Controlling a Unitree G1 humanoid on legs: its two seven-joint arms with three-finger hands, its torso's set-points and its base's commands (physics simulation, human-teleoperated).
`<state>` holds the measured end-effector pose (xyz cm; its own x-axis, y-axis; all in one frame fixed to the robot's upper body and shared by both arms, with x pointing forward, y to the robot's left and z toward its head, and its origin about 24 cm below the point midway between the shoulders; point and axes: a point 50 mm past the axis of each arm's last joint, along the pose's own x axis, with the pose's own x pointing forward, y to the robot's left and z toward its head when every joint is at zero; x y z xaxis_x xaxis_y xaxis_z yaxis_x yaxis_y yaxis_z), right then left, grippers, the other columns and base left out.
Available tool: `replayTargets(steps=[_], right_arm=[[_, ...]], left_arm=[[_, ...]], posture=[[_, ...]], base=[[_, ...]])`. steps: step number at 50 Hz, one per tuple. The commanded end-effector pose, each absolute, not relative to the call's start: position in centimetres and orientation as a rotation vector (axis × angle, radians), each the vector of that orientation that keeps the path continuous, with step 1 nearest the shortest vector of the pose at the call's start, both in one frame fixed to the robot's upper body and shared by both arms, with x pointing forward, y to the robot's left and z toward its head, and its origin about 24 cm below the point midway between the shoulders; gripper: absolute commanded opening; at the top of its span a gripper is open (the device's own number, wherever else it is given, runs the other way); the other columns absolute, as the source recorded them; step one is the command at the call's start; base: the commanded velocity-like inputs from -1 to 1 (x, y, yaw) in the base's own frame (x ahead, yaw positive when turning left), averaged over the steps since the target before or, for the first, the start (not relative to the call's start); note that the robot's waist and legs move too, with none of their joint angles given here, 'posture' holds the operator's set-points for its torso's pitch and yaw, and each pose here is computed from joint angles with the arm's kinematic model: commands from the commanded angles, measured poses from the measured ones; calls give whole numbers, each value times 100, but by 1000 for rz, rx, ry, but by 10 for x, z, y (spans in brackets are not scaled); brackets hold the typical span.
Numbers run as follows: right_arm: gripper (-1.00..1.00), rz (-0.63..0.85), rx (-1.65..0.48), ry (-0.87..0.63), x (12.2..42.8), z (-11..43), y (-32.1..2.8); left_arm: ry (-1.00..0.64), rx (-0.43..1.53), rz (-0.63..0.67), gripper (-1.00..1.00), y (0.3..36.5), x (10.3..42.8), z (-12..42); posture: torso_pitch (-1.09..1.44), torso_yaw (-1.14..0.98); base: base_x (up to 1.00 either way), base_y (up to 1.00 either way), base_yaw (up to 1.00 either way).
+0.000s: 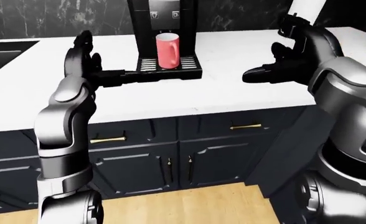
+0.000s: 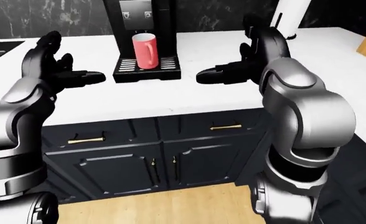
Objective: Press the button on the coffee machine to serve coffee.
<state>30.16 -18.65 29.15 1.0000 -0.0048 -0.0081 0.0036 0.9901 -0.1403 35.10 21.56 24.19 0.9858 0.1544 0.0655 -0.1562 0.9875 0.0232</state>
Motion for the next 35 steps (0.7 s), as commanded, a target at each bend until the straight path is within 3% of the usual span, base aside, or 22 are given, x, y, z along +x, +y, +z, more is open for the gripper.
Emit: replayTargets(steps=[1, 35], right_arm=[[100, -51, -139, -93, 294, 310, -193], [100, -42, -138, -80, 295, 301, -193]], left_arm=[[-185, 36, 122, 100, 207, 346, 270], [-178, 39, 120, 100, 206, 346, 266]], posture=[[0, 0], [0, 0]], base=[[0, 19, 0], [16, 2, 0]])
